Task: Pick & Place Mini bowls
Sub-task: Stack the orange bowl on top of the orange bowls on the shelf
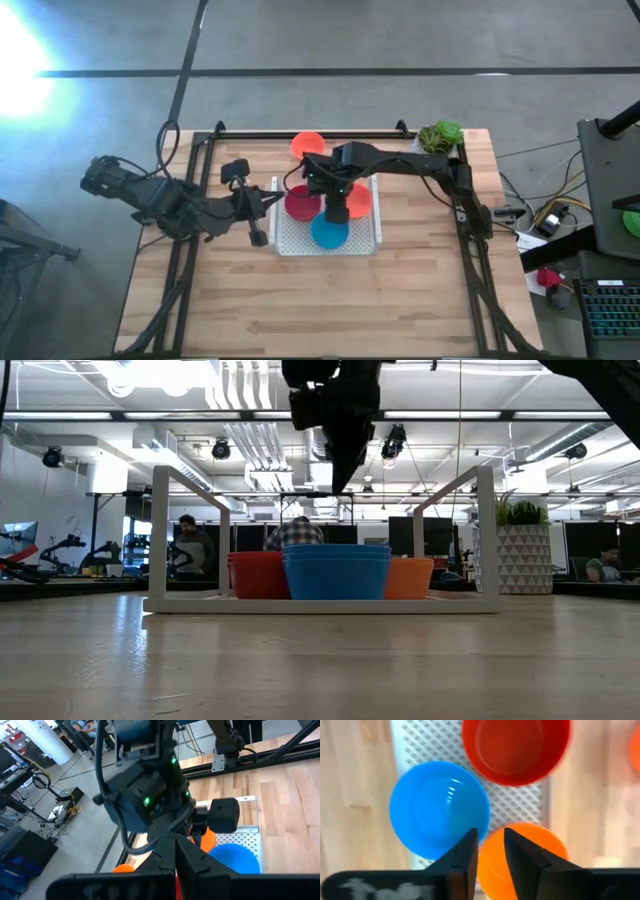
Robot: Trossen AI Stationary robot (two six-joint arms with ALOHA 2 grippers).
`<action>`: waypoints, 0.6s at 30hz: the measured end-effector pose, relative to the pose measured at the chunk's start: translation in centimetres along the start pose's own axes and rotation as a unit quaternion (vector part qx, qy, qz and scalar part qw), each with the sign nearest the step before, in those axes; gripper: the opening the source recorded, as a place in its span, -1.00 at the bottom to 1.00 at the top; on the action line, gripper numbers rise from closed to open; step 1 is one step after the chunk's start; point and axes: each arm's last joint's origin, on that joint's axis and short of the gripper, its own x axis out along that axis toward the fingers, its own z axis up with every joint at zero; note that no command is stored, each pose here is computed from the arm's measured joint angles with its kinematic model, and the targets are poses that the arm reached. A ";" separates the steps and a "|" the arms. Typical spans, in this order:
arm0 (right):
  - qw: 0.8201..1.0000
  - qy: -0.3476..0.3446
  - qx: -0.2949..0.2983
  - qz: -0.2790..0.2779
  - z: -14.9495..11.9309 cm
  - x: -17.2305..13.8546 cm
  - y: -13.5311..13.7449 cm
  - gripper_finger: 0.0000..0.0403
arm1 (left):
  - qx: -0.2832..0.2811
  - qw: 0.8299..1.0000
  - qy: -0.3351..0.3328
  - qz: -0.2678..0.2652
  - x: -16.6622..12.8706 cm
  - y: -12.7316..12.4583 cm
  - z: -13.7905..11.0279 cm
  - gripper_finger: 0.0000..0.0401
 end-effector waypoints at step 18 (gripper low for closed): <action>0.996 -0.049 -0.033 -0.068 -2.7 -7.6 0.6 -0.96 | -0.073 0.990 0.074 0.097 0.9 5.7 -2.0 -1.00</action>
